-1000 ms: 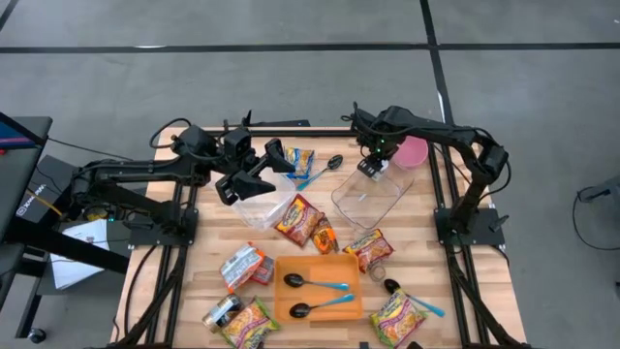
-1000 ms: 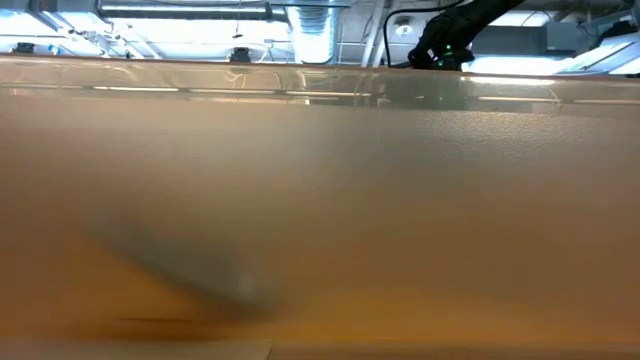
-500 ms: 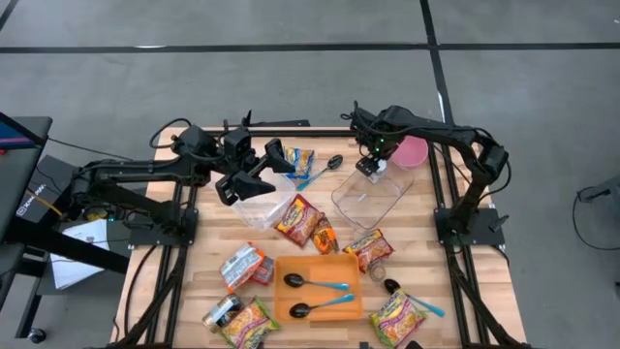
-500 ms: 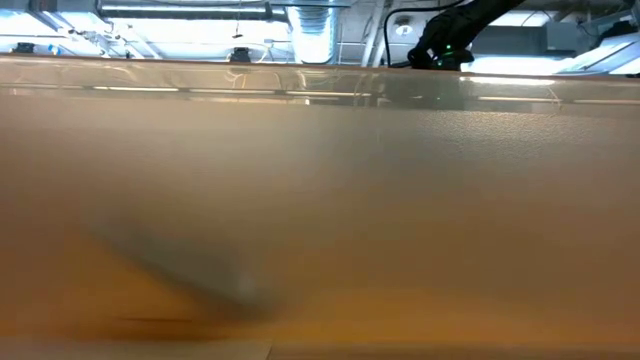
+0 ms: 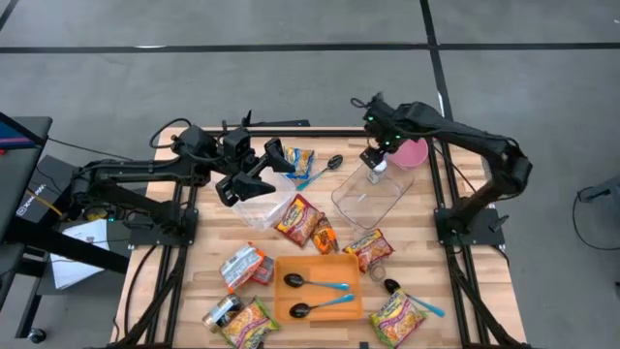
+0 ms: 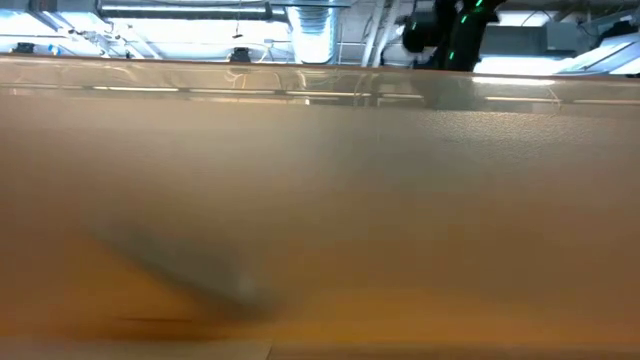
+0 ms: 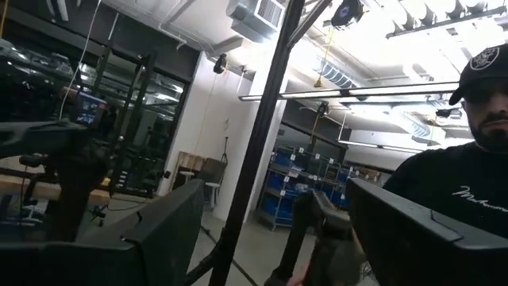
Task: Pick & Place Food Item
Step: Put the orange noodle pack into the transparent container
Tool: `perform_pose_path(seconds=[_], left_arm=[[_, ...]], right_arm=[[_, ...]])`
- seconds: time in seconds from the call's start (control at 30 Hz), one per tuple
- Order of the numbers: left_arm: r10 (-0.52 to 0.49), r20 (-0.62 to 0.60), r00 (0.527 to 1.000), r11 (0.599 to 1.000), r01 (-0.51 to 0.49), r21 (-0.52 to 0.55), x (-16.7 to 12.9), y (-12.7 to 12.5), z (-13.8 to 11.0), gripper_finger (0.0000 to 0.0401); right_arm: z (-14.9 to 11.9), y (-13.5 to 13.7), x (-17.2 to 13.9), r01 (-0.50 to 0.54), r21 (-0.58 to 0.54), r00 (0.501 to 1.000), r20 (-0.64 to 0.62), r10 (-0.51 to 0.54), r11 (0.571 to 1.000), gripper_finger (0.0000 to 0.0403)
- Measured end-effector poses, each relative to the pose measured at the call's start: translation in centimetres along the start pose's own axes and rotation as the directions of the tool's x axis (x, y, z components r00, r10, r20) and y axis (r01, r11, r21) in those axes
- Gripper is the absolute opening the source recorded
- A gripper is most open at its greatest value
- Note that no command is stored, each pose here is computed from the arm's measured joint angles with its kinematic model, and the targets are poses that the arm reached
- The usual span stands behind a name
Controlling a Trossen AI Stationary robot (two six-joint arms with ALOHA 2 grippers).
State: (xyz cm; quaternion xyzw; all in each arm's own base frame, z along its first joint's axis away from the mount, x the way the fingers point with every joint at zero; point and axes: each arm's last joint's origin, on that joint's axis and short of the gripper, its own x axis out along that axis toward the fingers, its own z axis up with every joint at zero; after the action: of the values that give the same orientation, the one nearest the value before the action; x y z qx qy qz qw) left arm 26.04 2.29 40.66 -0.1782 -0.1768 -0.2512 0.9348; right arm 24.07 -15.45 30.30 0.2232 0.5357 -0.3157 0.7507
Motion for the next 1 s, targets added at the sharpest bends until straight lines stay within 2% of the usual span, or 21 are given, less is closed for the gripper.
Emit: perform_pose_path(seconds=[0.07,0.2,0.3,0.43,0.53,0.63,0.87,1.0], left_arm=[[0.0,0.0,1.0,1.0,0.0,0.003,0.0,0.0,0.0,0.0301],[0.0,0.0,1.0,1.0,0.0,0.004,0.0,0.0,0.0,0.0301],[0.0,0.0,1.0,1.0,0.0,0.023,0.0,0.0,0.0,0.0301],[0.009,0.005,1.0,1.0,-0.009,0.03,0.0,0.0,0.0,0.0301],[0.02,0.011,1.0,0.999,-0.02,0.03,0.0,0.1,0.0,0.0301],[0.02,0.012,1.0,0.999,-0.021,0.03,0.0,0.1,0.0,0.0301],[0.021,0.011,1.0,0.999,-0.021,0.029,0.0,0.1,0.0,0.0301],[0.064,-0.074,0.995,0.996,-0.068,-0.059,-0.3,0.1,-0.6,0.0301]], right_arm=[[-0.7,0.5,-1.9,-0.03,-0.026,0.997,0.067,0.032,0.999,0.028],[-2.7,2.1,-5.9,-0.153,-0.131,0.967,0.187,0.176,0.979,0.028],[-4.6,3.2,-8.8,-0.24,-0.236,0.921,0.253,0.298,0.942,0.028],[-7.6,4.3,-11.9,-0.303,-0.358,0.862,0.292,0.414,0.883,0.028],[-9.3,4.7,-13.6,-0.345,-0.398,0.822,0.31,0.478,0.85,0.0281],[-10.1,4.8,-14.4,-0.348,-0.386,0.803,0.347,0.484,0.854,0.0281],[-10.6,5.1,-14.6,-0.332,-0.365,0.809,0.365,0.461,0.87,0.0281],[-10.4,5.5,-14.3,-0.328,-0.371,0.817,0.349,0.458,0.869,0.0281]])
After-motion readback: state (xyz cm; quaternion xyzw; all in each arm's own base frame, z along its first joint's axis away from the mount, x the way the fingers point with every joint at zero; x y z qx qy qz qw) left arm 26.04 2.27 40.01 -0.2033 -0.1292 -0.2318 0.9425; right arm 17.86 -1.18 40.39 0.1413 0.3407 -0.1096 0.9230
